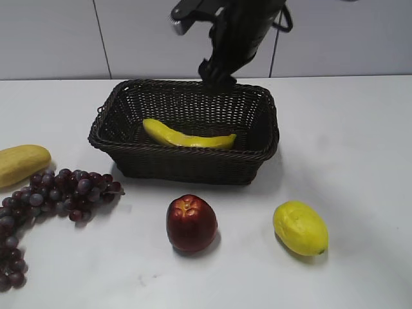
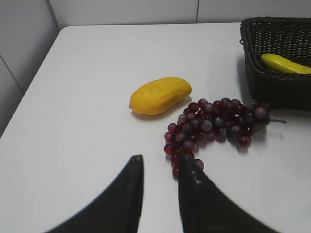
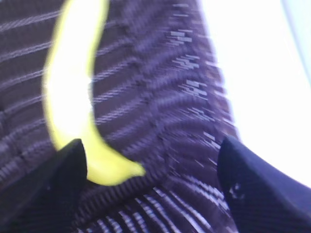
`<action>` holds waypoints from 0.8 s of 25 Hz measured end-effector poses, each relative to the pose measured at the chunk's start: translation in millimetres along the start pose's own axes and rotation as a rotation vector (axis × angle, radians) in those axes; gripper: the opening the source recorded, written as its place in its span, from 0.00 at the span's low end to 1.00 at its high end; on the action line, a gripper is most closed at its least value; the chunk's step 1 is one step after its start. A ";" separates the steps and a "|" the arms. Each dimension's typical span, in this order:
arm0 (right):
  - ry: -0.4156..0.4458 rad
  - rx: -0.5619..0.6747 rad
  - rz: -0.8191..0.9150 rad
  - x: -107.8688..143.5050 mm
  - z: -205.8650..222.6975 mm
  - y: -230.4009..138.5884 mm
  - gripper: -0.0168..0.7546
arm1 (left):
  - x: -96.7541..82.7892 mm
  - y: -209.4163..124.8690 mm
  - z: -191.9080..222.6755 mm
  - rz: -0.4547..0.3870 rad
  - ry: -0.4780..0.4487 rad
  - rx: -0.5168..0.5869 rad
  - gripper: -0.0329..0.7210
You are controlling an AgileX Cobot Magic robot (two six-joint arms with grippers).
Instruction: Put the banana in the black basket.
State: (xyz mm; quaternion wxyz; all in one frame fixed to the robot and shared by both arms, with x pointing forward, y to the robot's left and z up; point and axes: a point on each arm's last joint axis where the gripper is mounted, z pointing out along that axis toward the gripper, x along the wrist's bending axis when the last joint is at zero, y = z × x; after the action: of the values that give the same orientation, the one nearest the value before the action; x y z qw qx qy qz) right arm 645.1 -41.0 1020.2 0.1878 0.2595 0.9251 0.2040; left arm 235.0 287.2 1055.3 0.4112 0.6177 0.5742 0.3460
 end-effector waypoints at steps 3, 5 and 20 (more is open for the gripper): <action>-0.042 0.023 0.121 -26.7 -20.5 -11.7 0.83 | 0.0 0.0 0.0 0.000 0.000 0.000 0.36; -0.048 0.059 0.230 -46.5 -27.7 -26.1 0.83 | 0.0 0.0 0.0 0.000 0.000 0.000 0.36; -0.023 0.302 0.894 -165.4 -69.5 -173.2 0.76 | 0.0 0.0 0.0 0.000 0.000 0.000 0.36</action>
State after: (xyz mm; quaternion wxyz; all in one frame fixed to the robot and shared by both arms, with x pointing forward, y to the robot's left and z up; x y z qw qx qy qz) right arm 675.2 -288.0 1036.8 0.0522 0.6590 0.7398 0.1251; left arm 235.0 287.2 1055.3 0.4112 0.6177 0.5742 0.3460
